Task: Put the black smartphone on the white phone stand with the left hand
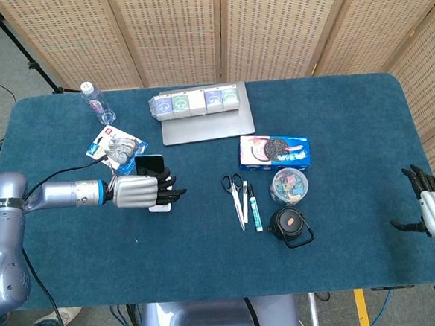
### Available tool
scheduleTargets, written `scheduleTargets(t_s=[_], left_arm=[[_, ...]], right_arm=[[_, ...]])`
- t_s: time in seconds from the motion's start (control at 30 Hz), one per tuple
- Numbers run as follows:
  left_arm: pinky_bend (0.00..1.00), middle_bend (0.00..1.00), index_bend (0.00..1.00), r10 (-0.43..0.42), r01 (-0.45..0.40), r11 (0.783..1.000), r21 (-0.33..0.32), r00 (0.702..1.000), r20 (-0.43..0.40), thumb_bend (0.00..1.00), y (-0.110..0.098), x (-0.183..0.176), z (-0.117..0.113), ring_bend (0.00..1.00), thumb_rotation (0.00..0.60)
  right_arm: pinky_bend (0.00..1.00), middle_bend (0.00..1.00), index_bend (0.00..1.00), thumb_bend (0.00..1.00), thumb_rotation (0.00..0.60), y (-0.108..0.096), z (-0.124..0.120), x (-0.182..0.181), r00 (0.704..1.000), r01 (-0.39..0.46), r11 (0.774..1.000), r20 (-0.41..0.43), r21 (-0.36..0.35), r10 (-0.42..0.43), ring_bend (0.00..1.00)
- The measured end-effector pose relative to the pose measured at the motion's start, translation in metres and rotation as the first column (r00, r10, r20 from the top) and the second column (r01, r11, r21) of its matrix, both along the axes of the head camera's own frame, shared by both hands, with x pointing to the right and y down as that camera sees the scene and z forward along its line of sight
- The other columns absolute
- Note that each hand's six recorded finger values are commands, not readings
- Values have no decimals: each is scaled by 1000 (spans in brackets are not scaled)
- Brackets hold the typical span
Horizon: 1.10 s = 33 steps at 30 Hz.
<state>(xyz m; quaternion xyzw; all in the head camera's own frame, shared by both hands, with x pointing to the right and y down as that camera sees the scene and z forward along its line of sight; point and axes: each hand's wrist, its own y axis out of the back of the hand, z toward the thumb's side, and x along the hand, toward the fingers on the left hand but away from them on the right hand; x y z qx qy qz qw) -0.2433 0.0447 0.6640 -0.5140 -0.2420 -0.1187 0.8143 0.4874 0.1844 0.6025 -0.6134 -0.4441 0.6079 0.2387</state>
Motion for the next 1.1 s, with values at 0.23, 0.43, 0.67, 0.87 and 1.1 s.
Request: scheduleTargets(t_s=[0.23,0.43,0.67,0.87,1.1], left_arm=[[278,0,3,-14,14,1000,4,1000,-7,228,-2,-7,-5,146,600],[277,0,0,-20,20,1000,2,1000,-15,220,0,-8,-4,143,600],[277,0,0,-28,28,1000,4,998,-58,166,-4,-6,-15,131,600],[241,0,0,-102,100,995,-17,976,-193,13,-16,-11,-50,82,600],[73,0,0,-446,401,894,-201,748,-491,0,-33,-36,-96,0,600]], right_arm=[[0,0,0,0,600,0,0,-2,1000,3,1000,4,-2,-3,0],[0,0,0,0,600,1,-2,-4,1000,5,1000,8,0,-5,0],[0,0,0,0,600,1,-3,-3,1000,1,1000,10,2,-1,0],[0,0,0,0,600,1,-4,-3,1000,-2,1000,21,-3,2,0],[0,0,0,0,600,1,-8,-7,999,11,1000,43,1,-11,0]])
